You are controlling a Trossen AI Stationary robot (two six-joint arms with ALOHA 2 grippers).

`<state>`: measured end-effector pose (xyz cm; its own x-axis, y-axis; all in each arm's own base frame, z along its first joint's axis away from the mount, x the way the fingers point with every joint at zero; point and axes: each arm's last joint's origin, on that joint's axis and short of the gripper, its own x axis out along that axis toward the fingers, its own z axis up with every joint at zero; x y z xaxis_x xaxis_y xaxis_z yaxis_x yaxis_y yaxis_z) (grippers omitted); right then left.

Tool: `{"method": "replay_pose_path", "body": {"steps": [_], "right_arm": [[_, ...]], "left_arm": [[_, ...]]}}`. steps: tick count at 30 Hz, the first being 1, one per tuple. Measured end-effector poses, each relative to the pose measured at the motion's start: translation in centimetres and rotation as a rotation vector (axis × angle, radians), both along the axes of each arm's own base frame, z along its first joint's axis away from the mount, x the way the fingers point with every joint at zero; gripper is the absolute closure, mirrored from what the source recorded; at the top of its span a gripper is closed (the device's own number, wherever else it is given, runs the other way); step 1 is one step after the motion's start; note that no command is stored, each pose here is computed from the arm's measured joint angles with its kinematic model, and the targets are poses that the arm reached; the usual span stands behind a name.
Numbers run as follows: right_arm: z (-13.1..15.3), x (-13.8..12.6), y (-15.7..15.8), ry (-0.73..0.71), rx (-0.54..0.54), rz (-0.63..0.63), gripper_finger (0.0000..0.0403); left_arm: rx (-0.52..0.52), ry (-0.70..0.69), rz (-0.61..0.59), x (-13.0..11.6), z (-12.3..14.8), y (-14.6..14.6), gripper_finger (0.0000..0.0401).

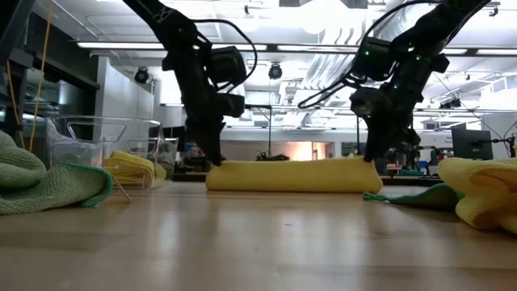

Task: Fold microfiber towels
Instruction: Fold the top yellow towel

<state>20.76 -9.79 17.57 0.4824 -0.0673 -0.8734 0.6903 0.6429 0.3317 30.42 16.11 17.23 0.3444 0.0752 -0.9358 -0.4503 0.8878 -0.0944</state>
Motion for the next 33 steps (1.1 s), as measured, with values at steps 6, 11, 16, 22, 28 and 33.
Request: {"method": "replay_pose_path", "body": {"steps": [6, 11, 16, 22, 28, 33], "right_arm": [[-0.13, -0.23, -0.01, 0.048, -0.027, -0.08, 0.0403], [-0.09, -0.27, -0.28, 0.058, -0.063, -0.151, 0.0403], [-0.08, -0.29, -0.32, 0.059, -0.06, -0.197, 0.0403], [-0.1, -0.32, -0.32, 0.061, -0.054, -0.215, 0.0403], [-0.05, -0.25, -0.39, 0.054, -0.066, -0.219, 0.0387], [-0.01, -0.27, -0.56, 0.065, -0.115, -0.243, 0.0324]], "left_arm": [[0.066, -0.01, 0.053, 0.27, 0.13, 0.33, 0.0401], [0.081, -0.003, 0.075, 0.2, 0.14, 0.49, 0.0401], [0.097, -0.002, 0.08, 0.3, 0.16, 0.44, 0.04], [0.12, -0.009, 0.077, 0.57, 0.21, 0.25, 0.0399], [0.169, 0.016, 0.097, 0.49, 0.22, 0.39, 0.0377], [0.195, 0.031, 0.091, 0.35, 0.21, 0.65, 0.0344]]}}
